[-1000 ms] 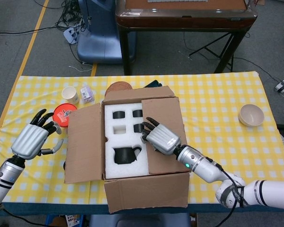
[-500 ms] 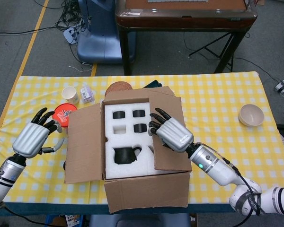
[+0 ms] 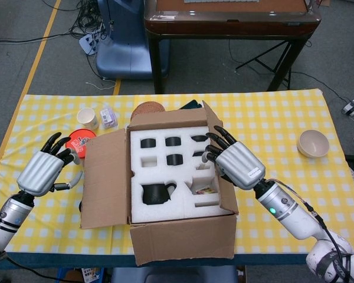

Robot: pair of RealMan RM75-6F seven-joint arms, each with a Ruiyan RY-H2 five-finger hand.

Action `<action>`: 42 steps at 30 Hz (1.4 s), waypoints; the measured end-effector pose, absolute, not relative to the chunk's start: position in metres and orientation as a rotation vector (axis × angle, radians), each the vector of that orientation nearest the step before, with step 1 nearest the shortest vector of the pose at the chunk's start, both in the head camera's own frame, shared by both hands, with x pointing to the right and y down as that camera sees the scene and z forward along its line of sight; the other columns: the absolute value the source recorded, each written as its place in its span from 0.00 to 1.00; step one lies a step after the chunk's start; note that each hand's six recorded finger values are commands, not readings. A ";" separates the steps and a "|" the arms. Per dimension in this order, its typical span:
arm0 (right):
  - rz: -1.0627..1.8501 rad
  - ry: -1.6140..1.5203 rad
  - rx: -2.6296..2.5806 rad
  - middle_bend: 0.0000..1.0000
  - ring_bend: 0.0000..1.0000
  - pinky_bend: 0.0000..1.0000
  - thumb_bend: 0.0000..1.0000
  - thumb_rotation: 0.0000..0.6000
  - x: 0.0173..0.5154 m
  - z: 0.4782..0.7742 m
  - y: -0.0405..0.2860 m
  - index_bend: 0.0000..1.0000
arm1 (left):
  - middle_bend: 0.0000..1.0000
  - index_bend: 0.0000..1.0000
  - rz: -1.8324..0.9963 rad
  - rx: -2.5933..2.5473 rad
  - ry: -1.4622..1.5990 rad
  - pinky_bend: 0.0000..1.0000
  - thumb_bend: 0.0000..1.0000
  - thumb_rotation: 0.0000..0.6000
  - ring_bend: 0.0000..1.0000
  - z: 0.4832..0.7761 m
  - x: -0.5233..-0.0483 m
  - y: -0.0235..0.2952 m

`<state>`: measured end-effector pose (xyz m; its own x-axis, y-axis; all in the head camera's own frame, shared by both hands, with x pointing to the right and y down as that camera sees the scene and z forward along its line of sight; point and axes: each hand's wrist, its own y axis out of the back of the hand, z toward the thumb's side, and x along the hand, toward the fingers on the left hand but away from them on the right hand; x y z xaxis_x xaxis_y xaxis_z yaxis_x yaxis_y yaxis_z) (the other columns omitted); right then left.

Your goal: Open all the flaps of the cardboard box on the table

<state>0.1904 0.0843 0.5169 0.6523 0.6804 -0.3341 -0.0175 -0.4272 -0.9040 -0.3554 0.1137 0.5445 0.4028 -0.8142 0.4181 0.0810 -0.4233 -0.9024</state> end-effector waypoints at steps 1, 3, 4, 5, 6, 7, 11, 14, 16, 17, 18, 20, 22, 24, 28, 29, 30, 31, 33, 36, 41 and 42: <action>0.866 -0.536 -1.858 0.37 0.11 0.04 1.00 1.00 0.193 0.515 0.084 0.41 | 0.38 0.53 -1.170 -1.704 0.648 0.00 0.43 0.17 0.12 0.544 -0.354 0.113; 0.869 -0.556 -1.850 0.37 0.11 0.04 1.00 1.00 0.199 0.511 0.083 0.41 | 0.38 0.53 -1.165 -1.703 0.648 0.00 0.43 0.17 0.12 0.542 -0.352 0.112; 0.870 -0.563 -1.847 0.37 0.11 0.04 1.00 1.00 0.201 0.509 0.082 0.41 | 0.38 0.53 -1.162 -1.702 0.648 0.00 0.43 0.17 0.12 0.541 -0.351 0.112; 0.872 -0.573 -1.842 0.37 0.11 0.04 1.00 1.00 0.204 0.507 0.081 0.41 | 0.38 0.53 -1.159 -1.701 0.647 0.00 0.42 0.17 0.12 0.541 -0.350 0.111; 0.872 -0.581 -1.838 0.37 0.11 0.04 1.00 1.00 0.206 0.505 0.081 0.41 | 0.38 0.53 -1.156 -1.701 0.647 0.00 0.43 0.17 0.12 0.540 -0.350 0.111; 0.873 -0.589 -1.834 0.37 0.11 0.04 1.00 1.00 0.209 0.503 0.080 0.41 | 0.38 0.53 -1.153 -1.700 0.646 0.00 0.43 0.17 0.12 0.539 -0.348 0.111; 0.887 -0.620 -1.815 0.37 0.11 0.04 1.00 1.00 0.221 0.496 0.079 0.41 | 0.38 0.53 -1.149 -1.698 0.640 0.00 0.43 0.17 0.12 0.539 -0.346 0.110; 0.918 -0.623 -1.803 0.37 0.11 0.04 1.00 1.00 0.231 0.494 0.079 0.41 | 0.38 0.53 -1.151 -1.700 0.635 0.00 0.43 0.17 0.12 0.540 -0.344 0.110; 0.937 -0.627 -1.800 0.37 0.11 0.04 1.00 1.00 0.237 0.494 0.080 0.41 | 0.38 0.53 -1.151 -1.701 0.633 0.00 0.43 0.17 0.12 0.540 -0.343 0.110; 0.947 -0.633 -1.797 0.37 0.11 0.04 1.00 1.00 0.241 0.494 0.080 0.41 | 0.38 0.53 -1.151 -1.701 0.633 0.00 0.43 0.17 0.12 0.540 -0.342 0.110; 0.954 -0.638 -1.796 0.37 0.11 0.04 1.00 1.00 0.244 0.494 0.080 0.41 | 0.38 0.53 -1.150 -1.701 0.632 0.00 0.43 0.17 0.12 0.540 -0.342 0.110; 0.966 -0.655 -1.789 0.37 0.11 0.04 1.00 1.00 0.251 0.492 0.080 0.41 | 0.38 0.53 -1.147 -1.702 0.631 0.00 0.43 0.17 0.12 0.539 -0.340 0.110; 0.975 -0.671 -1.783 0.37 0.11 0.04 1.00 1.00 0.257 0.490 0.081 0.41 | 0.38 0.53 -1.144 -1.702 0.628 0.00 0.43 0.17 0.12 0.539 -0.339 0.110; 0.986 -0.688 -1.774 0.37 0.11 0.04 1.00 1.00 0.264 0.487 0.081 0.41 | 0.38 0.53 -1.141 -1.704 0.628 0.00 0.43 0.18 0.12 0.539 -0.337 0.109; 1.017 -0.713 -1.759 0.37 0.11 0.04 1.00 1.00 0.279 0.484 0.083 0.41 | 0.38 0.53 -1.136 -1.705 0.625 0.00 0.43 0.17 0.12 0.538 -0.335 0.109; 1.030 -0.719 -1.755 0.37 0.11 0.04 1.00 1.00 0.284 0.483 0.083 0.41 | 0.38 0.53 -1.135 -1.706 0.625 0.00 0.43 0.18 0.12 0.538 -0.334 0.109; 1.041 -0.722 -1.753 0.37 0.11 0.04 1.00 1.00 0.288 0.483 0.084 0.41 | 0.38 0.53 -1.134 -1.706 0.626 0.00 0.43 0.18 0.12 0.538 -0.334 0.109; 1.054 -0.723 -1.751 0.37 0.11 0.04 1.00 1.00 0.292 0.484 0.085 0.41 | 0.38 0.53 -1.133 -1.708 0.628 0.00 0.43 0.18 0.12 0.537 -0.333 0.109; 1.089 -0.724 -1.746 0.37 0.11 0.04 1.00 1.00 0.301 0.486 0.088 0.41 | 0.38 0.53 -1.131 -1.709 0.628 0.00 0.43 0.17 0.12 0.537 -0.332 0.109; 1.143 -0.728 -1.741 0.37 0.11 0.04 1.00 1.00 0.316 0.490 0.091 0.41 | 0.38 0.53 -1.130 -1.710 0.625 0.00 0.43 0.17 0.12 0.537 -0.331 0.110; 1.224 -0.726 -1.740 0.37 0.11 0.04 1.00 1.00 0.337 0.501 0.097 0.41 | 0.38 0.53 -1.127 -1.713 0.630 0.00 0.43 0.17 0.12 0.536 -0.330 0.111; 1.234 -0.727 -1.741 0.37 0.11 0.04 1.00 1.00 0.340 0.503 0.098 0.41 | 0.38 0.53 -1.127 -1.712 0.631 0.00 0.43 0.17 0.12 0.536 -0.330 0.111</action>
